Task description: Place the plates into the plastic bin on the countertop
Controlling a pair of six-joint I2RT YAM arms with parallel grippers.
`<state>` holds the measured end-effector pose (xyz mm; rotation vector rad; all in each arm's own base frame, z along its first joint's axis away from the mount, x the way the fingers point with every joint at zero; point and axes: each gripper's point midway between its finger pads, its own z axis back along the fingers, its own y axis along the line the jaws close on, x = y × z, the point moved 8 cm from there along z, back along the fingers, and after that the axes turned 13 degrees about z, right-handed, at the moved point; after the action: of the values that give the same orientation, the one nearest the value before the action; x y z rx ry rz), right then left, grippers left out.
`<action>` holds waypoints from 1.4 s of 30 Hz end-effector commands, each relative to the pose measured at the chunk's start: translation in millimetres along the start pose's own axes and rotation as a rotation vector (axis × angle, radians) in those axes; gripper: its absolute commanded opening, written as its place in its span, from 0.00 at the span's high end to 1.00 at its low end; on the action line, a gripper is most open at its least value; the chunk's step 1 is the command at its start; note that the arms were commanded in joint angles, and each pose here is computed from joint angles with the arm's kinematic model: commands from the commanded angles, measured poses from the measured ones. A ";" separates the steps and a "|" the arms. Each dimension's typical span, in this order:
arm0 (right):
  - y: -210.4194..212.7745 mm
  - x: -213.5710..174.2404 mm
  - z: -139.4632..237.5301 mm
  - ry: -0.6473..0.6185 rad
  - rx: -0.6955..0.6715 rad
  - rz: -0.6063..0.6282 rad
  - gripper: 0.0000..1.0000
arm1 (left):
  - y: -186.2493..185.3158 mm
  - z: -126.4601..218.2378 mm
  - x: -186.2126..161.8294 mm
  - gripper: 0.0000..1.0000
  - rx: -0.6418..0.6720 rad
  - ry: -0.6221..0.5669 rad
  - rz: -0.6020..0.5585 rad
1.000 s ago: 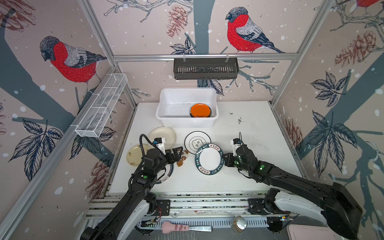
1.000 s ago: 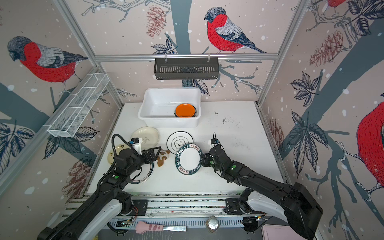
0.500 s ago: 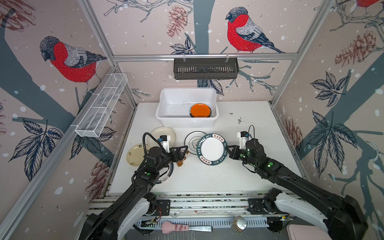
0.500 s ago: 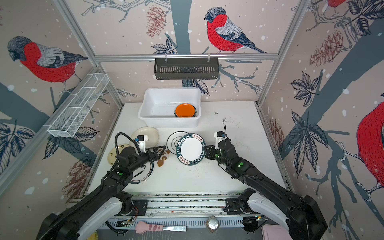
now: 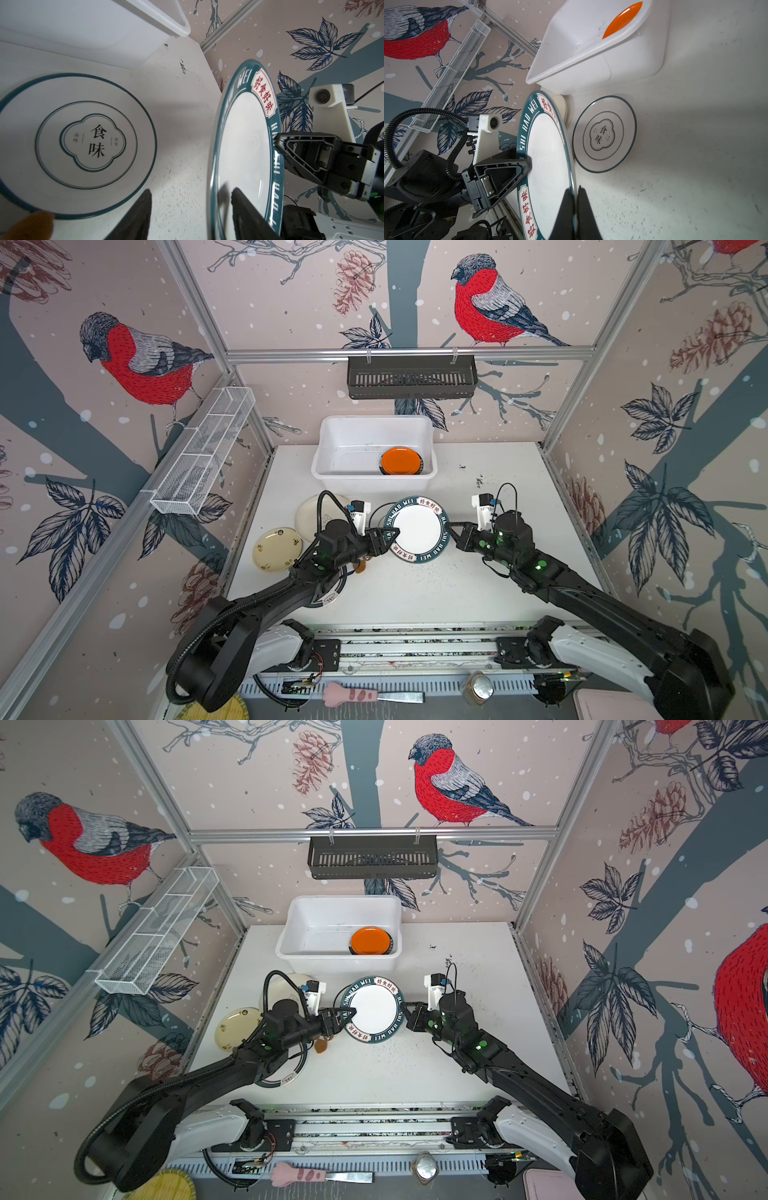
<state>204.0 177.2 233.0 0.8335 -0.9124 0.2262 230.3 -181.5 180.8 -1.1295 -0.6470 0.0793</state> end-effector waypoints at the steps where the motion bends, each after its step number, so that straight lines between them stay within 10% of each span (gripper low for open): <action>1: 4.5 5.5 1.2 -0.041 0.034 0.016 1.00 | -11.0 -8.4 6.6 0.56 -0.066 -0.006 -0.022; 16: -3.1 0.6 2.7 -0.036 -0.001 0.049 0.92 | -18.6 -18.0 19.3 0.99 -0.057 -0.017 -0.014; 22: -4.7 8.5 3.9 -0.055 -0.024 0.077 0.73 | -23.8 -25.9 28.5 1.00 -0.028 -0.010 -0.014; 30: -17.1 31.7 12.7 -0.111 -0.143 0.114 0.09 | -59.1 -33.9 67.3 1.00 -0.001 -0.091 -0.086; 42: -39.9 71.6 43.0 -0.222 -0.298 0.170 0.02 | -52.3 -61.3 168.1 1.00 0.046 -0.262 -0.028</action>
<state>240.8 112.6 277.5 0.5472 -1.1790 0.1247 367.8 -196.3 272.0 -1.0277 -0.8532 0.1918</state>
